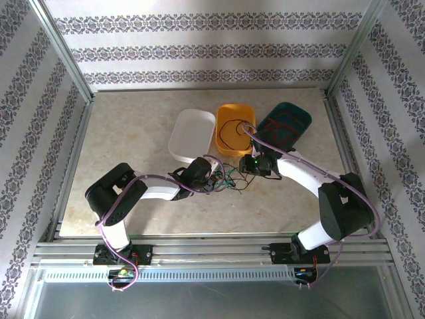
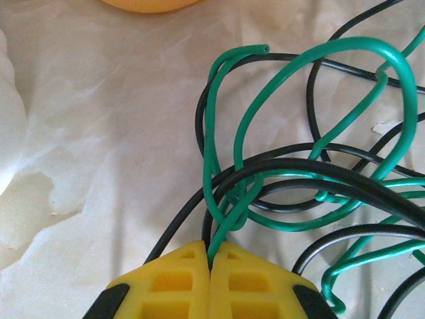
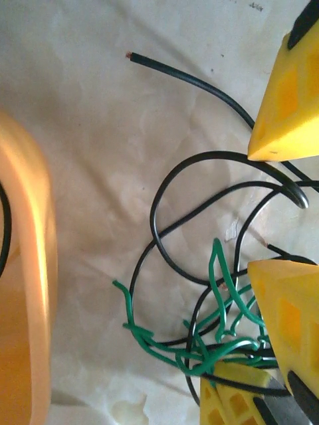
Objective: Untangle the cables
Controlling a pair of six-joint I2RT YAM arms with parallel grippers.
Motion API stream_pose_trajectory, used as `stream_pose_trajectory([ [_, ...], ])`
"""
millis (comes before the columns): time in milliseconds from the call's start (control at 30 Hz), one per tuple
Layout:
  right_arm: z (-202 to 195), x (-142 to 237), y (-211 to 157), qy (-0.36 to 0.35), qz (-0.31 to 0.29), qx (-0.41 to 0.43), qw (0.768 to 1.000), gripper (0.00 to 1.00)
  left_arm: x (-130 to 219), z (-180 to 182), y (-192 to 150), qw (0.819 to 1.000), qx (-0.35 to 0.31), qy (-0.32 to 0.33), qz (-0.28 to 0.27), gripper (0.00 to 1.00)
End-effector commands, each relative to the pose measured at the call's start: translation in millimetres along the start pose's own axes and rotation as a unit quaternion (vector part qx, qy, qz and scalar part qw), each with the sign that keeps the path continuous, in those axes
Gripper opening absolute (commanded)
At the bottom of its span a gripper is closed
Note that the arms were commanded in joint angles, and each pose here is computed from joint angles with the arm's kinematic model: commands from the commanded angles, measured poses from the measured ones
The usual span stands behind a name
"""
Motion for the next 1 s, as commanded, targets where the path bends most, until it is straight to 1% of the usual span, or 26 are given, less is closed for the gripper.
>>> stream_pose_trajectory([
  [0, -5.5, -6.4, -0.8, -0.016, -0.003, -0.008, 1.000, 0.42, 4.6, 6.3, -5.7, 1.000, -0.010, 0.011, 0.020, 0.00],
  [200, -17.5, -8.1, 1.1, -0.043, -0.017, -0.017, 0.999, 0.41, 5.4, 6.6, -7.4, 1.000, -0.013, 0.012, 0.023, 0.00],
  [267, -19.4, -9.6, 0.3, -0.047, -0.015, -0.019, 0.999, 0.38, 5.5, 6.2, -6.6, 1.000, -0.014, 0.010, 0.022, 0.00],
  [333, -19.4, -12.4, -0.3, -0.046, -0.013, -0.020, 0.999, 0.30, 5.2, 5.9, -5.9, 1.000, -0.015, 0.009, 0.021, 0.00],
  [467, -20.8, -12.5, 3.3, -0.051, -0.023, -0.023, 0.998, 0.03, 4.6, 5.7, -4.7, 1.000, -0.018, 0.009, 0.022, 0.00],
  [500, -20.6, -9.7, 5.8, -0.052, -0.031, -0.024, 0.998, 0.00, 4.4, 5.9, -5.5, 1.000, -0.019, 0.010, 0.023, 0.00],
  [533, -21.0, -6.0, 8.9, -0.054, -0.041, -0.024, 0.997, 0.00, 4.4, 6.2, -6.2, 0.999, -0.019, 0.010, 0.024, 0.00],
  [633, -24.0, 16.6, 22.9, -0.068, -0.092, -0.028, 0.993, 0.00, 4.7, 5.7, -8.6, 0.999, -0.018, 0.009, 0.026, 0.00],
  [733, -30.5, 52.2, 40.8, -0.080, -0.174, -0.042, 0.981, 0.00, 4.4, 5.9, -11.4, 0.999, -0.018, 0.010, 0.027, 0.00],
  [867, -31.4, 108.1, 62.5, -0.069, -0.279, -0.060, 0.956, 0.00, 3.5, 5.6, -13.3, 0.999, -0.015, 0.009, 0.028, 0.00],
  [967, -27.2, 151.3, 76.1, -0.056, -0.348, -0.061, 0.934, 0.00, 2.1, 5.1, -14.2, 0.999, -0.014, 0.008, 0.028, 0.00],
])
Point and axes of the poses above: each hand's point on the last joint's axis, 136 mm out from that joint toward the fingers, its own x axis back along the fingers, its own z axis along the line the jaws close on, y = z × x, the point moved 1 cm from there along x, back along the fingers, and after that the axes turned 12 degrees about -x, right-handed, at the moved point
